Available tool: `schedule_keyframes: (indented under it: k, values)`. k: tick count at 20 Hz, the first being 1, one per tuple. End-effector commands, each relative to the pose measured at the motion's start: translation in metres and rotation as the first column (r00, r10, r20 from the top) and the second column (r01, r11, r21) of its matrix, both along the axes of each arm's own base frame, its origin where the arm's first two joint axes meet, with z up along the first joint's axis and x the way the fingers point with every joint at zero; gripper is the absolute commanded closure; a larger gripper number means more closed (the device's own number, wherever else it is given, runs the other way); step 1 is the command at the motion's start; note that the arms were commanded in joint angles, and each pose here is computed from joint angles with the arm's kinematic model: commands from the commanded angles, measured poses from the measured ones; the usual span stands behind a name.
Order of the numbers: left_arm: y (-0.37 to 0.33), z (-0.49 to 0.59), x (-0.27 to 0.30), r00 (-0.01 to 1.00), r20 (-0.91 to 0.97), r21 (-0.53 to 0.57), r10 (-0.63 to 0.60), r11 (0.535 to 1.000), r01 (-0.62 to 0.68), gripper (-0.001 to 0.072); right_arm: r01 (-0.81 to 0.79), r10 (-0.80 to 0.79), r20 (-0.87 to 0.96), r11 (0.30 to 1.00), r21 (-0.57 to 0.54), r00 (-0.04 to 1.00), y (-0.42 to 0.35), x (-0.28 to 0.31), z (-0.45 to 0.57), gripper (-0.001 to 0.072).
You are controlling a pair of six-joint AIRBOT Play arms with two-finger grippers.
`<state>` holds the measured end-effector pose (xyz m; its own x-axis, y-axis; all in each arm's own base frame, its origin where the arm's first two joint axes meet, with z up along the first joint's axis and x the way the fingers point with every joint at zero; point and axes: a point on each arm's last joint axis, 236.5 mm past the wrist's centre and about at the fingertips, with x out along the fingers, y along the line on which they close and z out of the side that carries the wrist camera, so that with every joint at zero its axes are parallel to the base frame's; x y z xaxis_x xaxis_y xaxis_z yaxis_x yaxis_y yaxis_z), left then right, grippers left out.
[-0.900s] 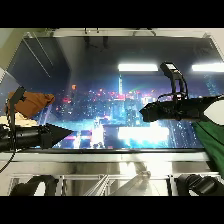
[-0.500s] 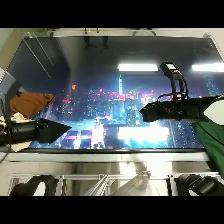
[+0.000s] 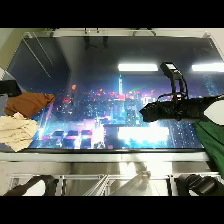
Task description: Fold the shirts.
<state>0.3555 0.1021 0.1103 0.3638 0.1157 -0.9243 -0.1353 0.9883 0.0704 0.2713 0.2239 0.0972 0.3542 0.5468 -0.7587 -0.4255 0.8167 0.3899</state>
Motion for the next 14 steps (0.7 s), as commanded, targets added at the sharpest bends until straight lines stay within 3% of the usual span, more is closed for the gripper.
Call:
schedule_keyframes:
  k: [1,3,8,11,14]
  values:
    - [0.069,-0.049,0.021,0.973,-0.082,-0.132,0.215,0.966,-0.224,-0.0013,0.0,0.0,-0.001,1.0,0.0,1.0,0.0,0.0,0.0,0.0695]
    - [0.106,-0.073,0.022,0.952,-0.107,-0.211,0.286,0.929,-0.303,-0.0013,0.0,0.0,-0.001,1.0,0.0,1.0,0.0,0.0,0.0,0.0695]
    - [0.181,-0.128,0.015,0.898,-0.171,-0.225,0.406,0.871,-0.436,-0.0013,0.017,-0.018,0.037,1.0,0.02,0.999,0.002,0.009,0.006,0.0695]
    - [0.184,-0.165,0.028,0.894,-0.222,-0.261,0.388,0.86,-0.438,-0.0013,0.024,-0.026,0.053,0.999,0.029,0.998,0.003,0.013,0.008,0.0695]
    - [0.148,-0.186,0.069,0.933,-0.198,-0.406,0.302,0.841,-0.358,-0.0013,0.024,-0.026,0.047,0.999,0.026,0.999,0.003,0.014,0.006,0.0695]
